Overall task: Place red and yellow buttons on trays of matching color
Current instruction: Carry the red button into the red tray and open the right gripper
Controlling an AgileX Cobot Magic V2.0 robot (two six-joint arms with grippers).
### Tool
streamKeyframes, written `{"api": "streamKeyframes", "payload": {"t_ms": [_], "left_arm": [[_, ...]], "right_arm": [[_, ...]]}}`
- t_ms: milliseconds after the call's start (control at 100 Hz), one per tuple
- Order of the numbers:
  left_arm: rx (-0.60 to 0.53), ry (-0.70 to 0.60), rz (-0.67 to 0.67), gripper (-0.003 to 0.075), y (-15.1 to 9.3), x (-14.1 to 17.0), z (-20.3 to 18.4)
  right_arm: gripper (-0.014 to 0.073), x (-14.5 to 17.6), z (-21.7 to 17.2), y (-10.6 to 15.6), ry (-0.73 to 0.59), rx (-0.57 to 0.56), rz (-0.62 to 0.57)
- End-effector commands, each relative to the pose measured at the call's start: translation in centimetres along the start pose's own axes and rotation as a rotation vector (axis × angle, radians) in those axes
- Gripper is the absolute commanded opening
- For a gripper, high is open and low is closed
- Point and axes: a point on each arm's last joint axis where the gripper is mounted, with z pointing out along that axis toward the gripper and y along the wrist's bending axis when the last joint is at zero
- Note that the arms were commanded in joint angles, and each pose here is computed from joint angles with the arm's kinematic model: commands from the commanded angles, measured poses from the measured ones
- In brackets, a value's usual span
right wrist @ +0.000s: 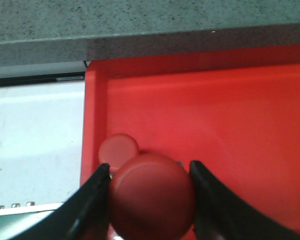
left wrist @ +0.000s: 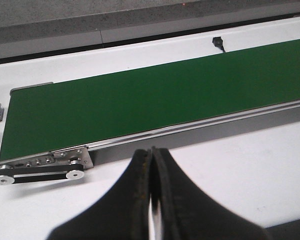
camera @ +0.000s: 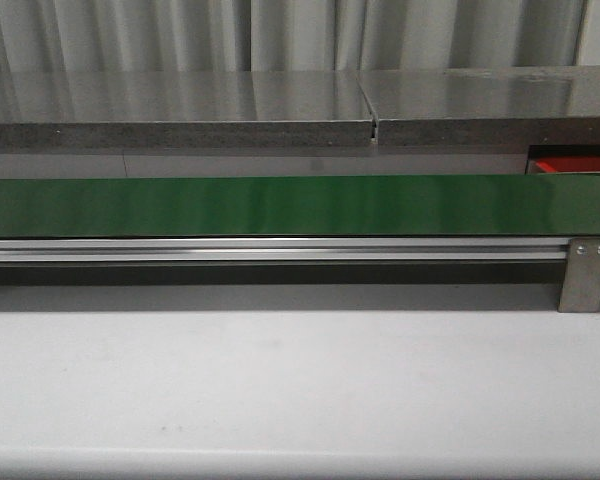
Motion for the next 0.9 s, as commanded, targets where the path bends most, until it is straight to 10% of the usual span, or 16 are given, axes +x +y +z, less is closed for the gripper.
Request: {"api": "streamKeyframes", "payload": {"t_ms": [0,890], "left_arm": [[0.002,-0.091,-0.013,-0.0020,-0.1,-1.3,-0.5],[0.002,-0.091,-0.013,-0.0020,-0.1,-1.3,-0.5]], "right_arm": [[0.0041,-2.2,-1.4,-0.4,-0.141,0.030,0.023],[0.0041,-0.8,6.2,-3.3,-0.131,0.065,0.128]]}}
